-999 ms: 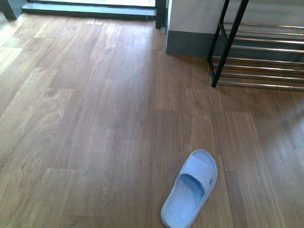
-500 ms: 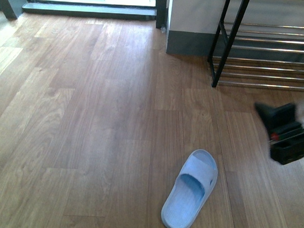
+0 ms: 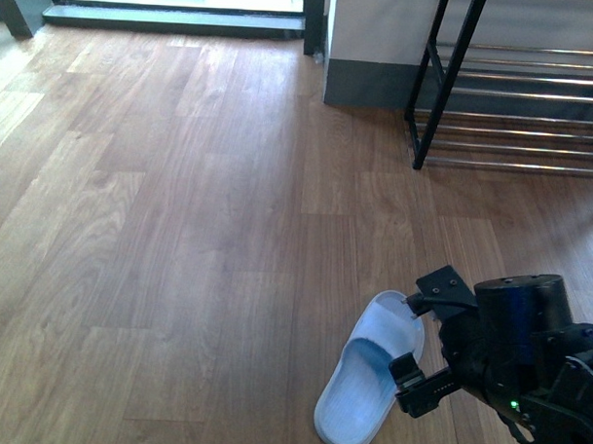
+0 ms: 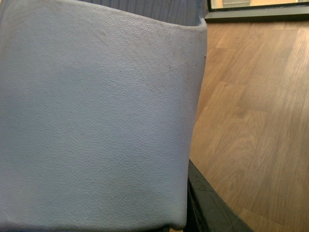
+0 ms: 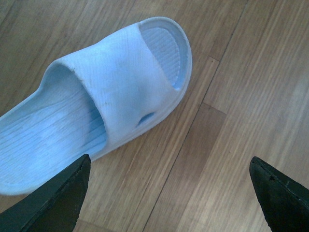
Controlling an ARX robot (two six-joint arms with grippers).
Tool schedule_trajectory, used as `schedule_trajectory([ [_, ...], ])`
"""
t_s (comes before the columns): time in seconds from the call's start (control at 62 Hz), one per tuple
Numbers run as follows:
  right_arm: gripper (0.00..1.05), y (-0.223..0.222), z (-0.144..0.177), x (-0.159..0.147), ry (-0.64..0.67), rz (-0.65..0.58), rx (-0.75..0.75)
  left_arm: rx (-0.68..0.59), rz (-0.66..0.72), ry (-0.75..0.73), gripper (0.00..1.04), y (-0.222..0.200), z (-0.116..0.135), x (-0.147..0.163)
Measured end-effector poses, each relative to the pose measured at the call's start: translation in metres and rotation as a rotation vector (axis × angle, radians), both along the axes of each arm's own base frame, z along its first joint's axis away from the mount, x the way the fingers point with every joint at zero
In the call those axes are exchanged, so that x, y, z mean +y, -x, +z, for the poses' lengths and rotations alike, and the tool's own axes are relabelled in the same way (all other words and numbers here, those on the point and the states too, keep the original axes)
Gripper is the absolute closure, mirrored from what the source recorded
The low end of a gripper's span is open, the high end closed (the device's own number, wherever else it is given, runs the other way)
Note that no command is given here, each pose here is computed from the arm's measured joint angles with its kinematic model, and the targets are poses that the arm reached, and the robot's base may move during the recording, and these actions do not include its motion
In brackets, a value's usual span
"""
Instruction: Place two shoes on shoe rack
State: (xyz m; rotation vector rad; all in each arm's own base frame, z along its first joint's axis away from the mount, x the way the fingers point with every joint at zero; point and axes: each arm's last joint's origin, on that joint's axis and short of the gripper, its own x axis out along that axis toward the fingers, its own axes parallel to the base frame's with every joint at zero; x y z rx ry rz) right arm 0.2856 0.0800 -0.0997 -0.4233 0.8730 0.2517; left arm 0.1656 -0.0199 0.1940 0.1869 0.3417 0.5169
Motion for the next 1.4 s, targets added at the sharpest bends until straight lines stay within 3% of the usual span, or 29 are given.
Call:
schedule_trajectory([
  [0.274, 0.09, -0.003, -0.037, 0.015, 0.004, 0.023, 0.099, 0.000, 0.000, 0.000, 1.03, 0.000, 0.000, 0.000],
  [0.596, 0.09, -0.022, -0.058, 0.023, -0.035, -0.030, 0.068, 0.000, 0.000, 0.000, 1.03, 0.000, 0.000, 0.000],
  [0.854, 0.09, -0.043, -0.081, 0.003, 0.026, -0.129, 0.003, 0.000, 0.000, 0.000, 1.03, 0.000, 0.000, 0.000],
  [1.241, 0.09, -0.051, -0.091, -0.014, 0.011, -0.162, -0.012, 0.000, 0.000, 0.000, 1.03, 0.000, 0.000, 0.000],
  [1.402, 0.28, -0.055, -0.093, -0.016, 0.009, -0.186, -0.048, 0.000, 0.000, 0.000, 1.03, 0.000, 0.000, 0.000],
])
